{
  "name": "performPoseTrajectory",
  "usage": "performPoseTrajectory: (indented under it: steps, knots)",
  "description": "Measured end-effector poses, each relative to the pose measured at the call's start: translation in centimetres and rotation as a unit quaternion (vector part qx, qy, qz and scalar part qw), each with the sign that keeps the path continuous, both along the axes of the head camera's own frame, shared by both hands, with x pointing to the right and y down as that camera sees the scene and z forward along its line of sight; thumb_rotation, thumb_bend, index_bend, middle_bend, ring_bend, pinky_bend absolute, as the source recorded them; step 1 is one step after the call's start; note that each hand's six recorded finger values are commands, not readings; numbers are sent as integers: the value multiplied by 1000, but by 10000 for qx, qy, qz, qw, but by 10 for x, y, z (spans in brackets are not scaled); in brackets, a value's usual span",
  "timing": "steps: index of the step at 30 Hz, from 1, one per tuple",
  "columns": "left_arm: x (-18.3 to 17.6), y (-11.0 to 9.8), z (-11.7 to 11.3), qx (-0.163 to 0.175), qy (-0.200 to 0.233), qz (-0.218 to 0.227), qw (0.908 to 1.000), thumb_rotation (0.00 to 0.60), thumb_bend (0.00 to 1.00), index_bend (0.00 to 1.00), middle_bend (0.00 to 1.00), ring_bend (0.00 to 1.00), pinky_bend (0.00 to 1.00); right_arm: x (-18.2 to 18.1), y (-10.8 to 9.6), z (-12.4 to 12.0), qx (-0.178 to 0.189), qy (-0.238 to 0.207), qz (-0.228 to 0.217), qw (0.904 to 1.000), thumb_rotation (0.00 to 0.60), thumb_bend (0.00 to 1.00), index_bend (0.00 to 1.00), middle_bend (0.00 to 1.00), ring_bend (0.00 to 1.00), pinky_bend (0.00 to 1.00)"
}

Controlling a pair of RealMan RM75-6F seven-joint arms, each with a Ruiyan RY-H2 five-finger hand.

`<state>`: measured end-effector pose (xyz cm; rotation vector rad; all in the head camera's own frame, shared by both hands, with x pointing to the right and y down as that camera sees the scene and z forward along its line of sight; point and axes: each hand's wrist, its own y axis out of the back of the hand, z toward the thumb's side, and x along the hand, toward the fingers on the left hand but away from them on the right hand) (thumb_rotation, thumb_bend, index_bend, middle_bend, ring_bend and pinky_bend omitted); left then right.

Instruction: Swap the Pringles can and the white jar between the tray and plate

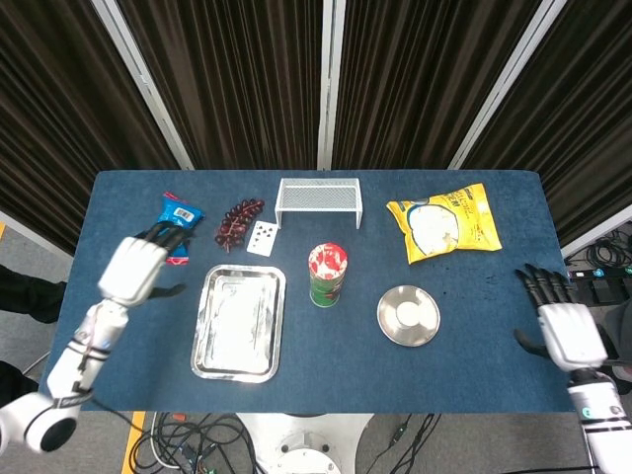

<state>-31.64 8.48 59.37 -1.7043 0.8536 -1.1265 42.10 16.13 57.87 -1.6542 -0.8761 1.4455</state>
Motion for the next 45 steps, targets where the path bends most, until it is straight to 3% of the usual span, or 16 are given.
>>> performPoseTrajectory:
  steps: [5, 9, 16, 20, 25, 32, 41, 45]
  knots:
    - [-53, 37, -4, 67, -189, -657, 9976, 600, 0, 240, 230, 145, 381, -45, -9, 17, -311, 59, -671, 9972, 600, 218, 0, 107, 0, 100]
    - [-73, 61, -5, 80, -202, -903, 9957, 600, 0, 237, 229, 143, 366, -76, -10, 38, -666, 184, -1082, 9917, 600, 220, 0, 130, 0, 107]
    - [-94, 86, -1, 0, -160, -1203, 9926, 600, 0, 238, 229, 142, 364, -116, -7, 72, -1068, 225, -1409, 9840, 600, 221, 0, 133, 0, 118]
    - [-105, 99, 2, -59, -171, -1337, 9909, 600, 0, 238, 230, 143, 364, -130, -6, 88, -1188, 154, -1438, 9823, 600, 209, 0, 131, 11, 188]
    - [-108, 101, 9, -135, -191, -1366, 9903, 600, 0, 238, 229, 143, 364, -142, -5, 103, -1246, 144, -1455, 9814, 600, 226, 16, 172, 103, 296]
    - [-114, 104, 12, -195, -179, -1418, 9895, 600, 0, 238, 229, 142, 364, -151, -4, 111, -1162, 122, -1453, 9825, 600, 268, 236, 308, 285, 461]
    - [-118, 106, 16, -254, -175, -1478, 9885, 600, 0, 237, 229, 143, 364, -156, -2, 111, -1032, 53, -1513, 9831, 600, 313, 412, 426, 402, 545]
    - [-123, 109, 14, -250, -213, -1542, 9875, 600, 0, 237, 229, 143, 364, -160, -4, 103, -868, -74, -1527, 9844, 600, 317, 426, 436, 412, 555]
